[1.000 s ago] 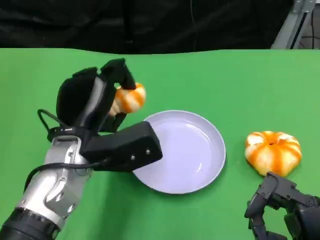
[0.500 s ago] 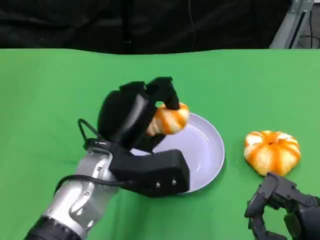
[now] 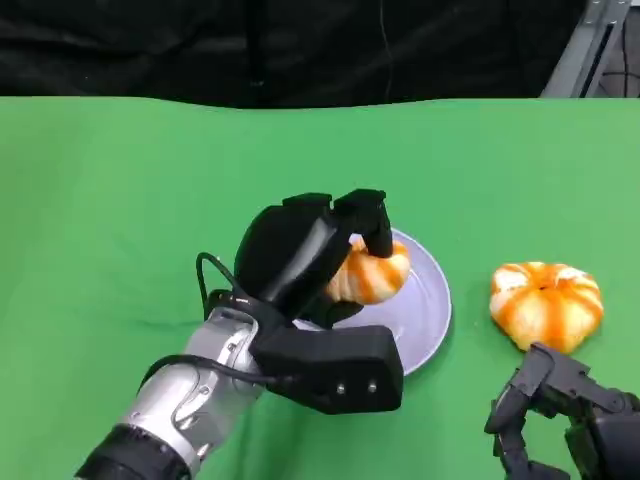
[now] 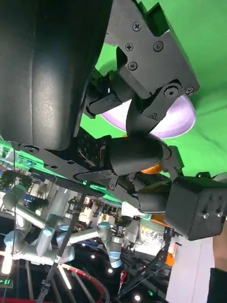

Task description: Grasp the bread from the table and place it into the plate.

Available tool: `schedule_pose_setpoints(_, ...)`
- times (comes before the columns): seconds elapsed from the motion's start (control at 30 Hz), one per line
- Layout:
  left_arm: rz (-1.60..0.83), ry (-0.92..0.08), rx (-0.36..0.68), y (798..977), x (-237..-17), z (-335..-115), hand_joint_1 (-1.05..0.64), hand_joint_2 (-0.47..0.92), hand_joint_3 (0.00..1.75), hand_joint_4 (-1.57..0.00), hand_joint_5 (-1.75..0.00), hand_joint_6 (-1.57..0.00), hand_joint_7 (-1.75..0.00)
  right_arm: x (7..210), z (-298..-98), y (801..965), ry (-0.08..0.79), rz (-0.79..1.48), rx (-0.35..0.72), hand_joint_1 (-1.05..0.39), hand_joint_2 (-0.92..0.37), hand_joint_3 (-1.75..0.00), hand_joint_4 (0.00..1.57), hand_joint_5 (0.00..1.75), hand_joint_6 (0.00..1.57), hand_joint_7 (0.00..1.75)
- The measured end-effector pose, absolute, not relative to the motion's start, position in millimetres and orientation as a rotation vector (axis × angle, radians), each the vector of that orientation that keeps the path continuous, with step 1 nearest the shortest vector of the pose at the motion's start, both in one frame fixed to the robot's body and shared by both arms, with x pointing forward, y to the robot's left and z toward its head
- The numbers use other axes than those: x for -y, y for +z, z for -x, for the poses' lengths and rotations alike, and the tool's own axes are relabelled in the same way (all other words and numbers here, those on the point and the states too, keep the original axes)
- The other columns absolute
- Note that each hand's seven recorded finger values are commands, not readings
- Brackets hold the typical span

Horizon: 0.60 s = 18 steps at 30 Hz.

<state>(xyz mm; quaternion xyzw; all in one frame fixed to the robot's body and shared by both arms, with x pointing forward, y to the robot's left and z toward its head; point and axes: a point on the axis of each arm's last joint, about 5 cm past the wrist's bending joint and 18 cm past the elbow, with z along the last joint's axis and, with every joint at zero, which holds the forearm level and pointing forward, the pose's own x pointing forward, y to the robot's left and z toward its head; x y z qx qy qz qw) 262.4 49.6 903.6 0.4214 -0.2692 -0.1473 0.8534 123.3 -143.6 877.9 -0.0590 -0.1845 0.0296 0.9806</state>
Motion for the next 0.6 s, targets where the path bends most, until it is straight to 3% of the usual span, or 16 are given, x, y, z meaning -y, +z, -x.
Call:
schedule_pose_setpoints(0.13, -0.916, -0.395, 0.499, 881.9, -49, -265, -0.03, 0.85, 0.30, -0.82, -1.29, -0.94, -0.91, 143, -125, 877.6, 0.062, 0.122, 0.380, -0.11, -0.54, -1.16, 0.82, 1.75, 0.75, 1.55)
schedule_pose_setpoints(0.17, -0.922, -0.414, 0.481, 877.5, -49, -265, -0.29, 0.89, 0.26, -0.53, -0.84, -0.75, -0.56, 143, -125, 877.5, 0.062, 0.121, 0.381, -0.12, -0.55, -1.16, 0.82, 1.75, 0.75, 1.55)
schedule_pose_setpoints(0.2, -0.946, -0.451, 0.460, 876.3, -49, -265, -0.45, 0.91, 0.23, -0.42, -0.42, -0.68, -0.25, 143, -124, 877.3, 0.059, 0.121, 0.380, -0.13, -0.55, -1.16, 0.82, 1.75, 0.75, 1.55)
schedule_pose_setpoints(0.23, -0.986, -0.501, 0.436, 877.8, -49, -267, -0.51, 0.91, 0.23, -0.39, -0.27, -0.66, -0.14, 143, -124, 877.2, 0.057, 0.121, 0.380, -0.13, -0.55, -1.16, 0.82, 1.75, 0.75, 1.55)
schedule_pose_setpoints(0.27, -1.032, -0.542, 0.412, 880.0, -50, -269, -0.71, 0.92, 0.32, -0.21, -0.14, -0.49, -0.07, 143, -124, 877.2, 0.058, 0.122, 0.380, -0.13, -0.55, -1.16, 0.82, 1.75, 0.75, 1.55)
schedule_pose_setpoints(0.37, -1.142, -0.608, 0.345, 885.8, -55, -274, -0.96, 0.92, 0.51, -0.02, -0.01, -0.24, -0.01, 142, -125, 877.3, 0.056, 0.121, 0.381, -0.13, -0.54, -1.16, 0.82, 1.75, 0.75, 1.55)
schedule_pose_setpoints(0.6, -1.277, -0.633, 0.282, 894.4, -60, -276, -1.05, 0.92, 0.69, 0.00, 0.00, -0.11, 0.00, 142, -125, 877.5, 0.056, 0.121, 0.383, -0.12, -0.53, -1.17, 0.82, 1.75, 0.76, 1.55)
